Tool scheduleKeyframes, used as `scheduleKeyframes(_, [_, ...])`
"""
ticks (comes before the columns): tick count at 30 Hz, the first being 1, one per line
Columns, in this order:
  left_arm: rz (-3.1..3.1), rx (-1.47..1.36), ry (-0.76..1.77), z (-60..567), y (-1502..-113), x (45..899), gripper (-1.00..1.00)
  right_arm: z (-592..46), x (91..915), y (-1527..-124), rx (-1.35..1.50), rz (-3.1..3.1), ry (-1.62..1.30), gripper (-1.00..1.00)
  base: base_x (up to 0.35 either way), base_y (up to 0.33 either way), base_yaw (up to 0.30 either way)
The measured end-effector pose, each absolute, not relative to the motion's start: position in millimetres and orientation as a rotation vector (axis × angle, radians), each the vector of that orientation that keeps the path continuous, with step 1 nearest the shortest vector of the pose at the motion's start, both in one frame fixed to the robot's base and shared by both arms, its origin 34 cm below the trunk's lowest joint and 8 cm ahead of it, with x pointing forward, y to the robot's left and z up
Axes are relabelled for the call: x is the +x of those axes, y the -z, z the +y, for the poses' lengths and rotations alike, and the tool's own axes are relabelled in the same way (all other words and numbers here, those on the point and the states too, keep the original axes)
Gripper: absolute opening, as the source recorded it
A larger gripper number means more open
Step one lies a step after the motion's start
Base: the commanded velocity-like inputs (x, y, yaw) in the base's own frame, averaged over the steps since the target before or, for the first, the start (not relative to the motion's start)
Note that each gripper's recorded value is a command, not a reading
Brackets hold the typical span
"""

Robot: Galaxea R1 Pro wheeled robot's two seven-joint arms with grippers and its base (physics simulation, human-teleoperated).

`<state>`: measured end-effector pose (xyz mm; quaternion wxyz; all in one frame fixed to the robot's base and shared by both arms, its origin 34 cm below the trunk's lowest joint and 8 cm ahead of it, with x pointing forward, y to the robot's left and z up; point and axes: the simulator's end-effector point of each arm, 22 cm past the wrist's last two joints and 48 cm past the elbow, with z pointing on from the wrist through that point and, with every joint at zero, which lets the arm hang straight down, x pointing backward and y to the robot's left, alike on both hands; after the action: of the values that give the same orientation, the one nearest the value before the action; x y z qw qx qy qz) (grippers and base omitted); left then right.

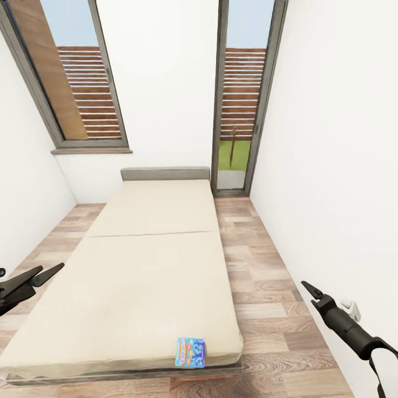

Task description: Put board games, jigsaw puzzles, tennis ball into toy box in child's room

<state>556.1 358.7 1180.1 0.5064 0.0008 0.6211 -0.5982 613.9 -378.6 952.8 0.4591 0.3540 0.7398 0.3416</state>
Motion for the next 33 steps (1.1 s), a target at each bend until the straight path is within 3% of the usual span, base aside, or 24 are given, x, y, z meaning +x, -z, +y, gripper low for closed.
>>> scheduleKeyframes(15, [1.479, 0.019, 1.437, 359, -1191, 552, 1.00, -377, 616, -966, 0.855, 1.801, -0.850, 1.00, 0.000, -0.290, 0.111])
scheduleKeyframes(23, [1.459, 0.042, 1.420, 357, -1194, 550, 1.00, -368, 617, -970, 0.833, 1.807, -0.865, 1.00, 0.000, -0.205, 0.181])
scheduleKeyframes(33, [1.454, 0.050, 1.412, 356, -1195, 549, 1.00, -356, 619, -968, 0.810, 1.828, -0.881, 1.00, 0.000, -0.125, 0.028])
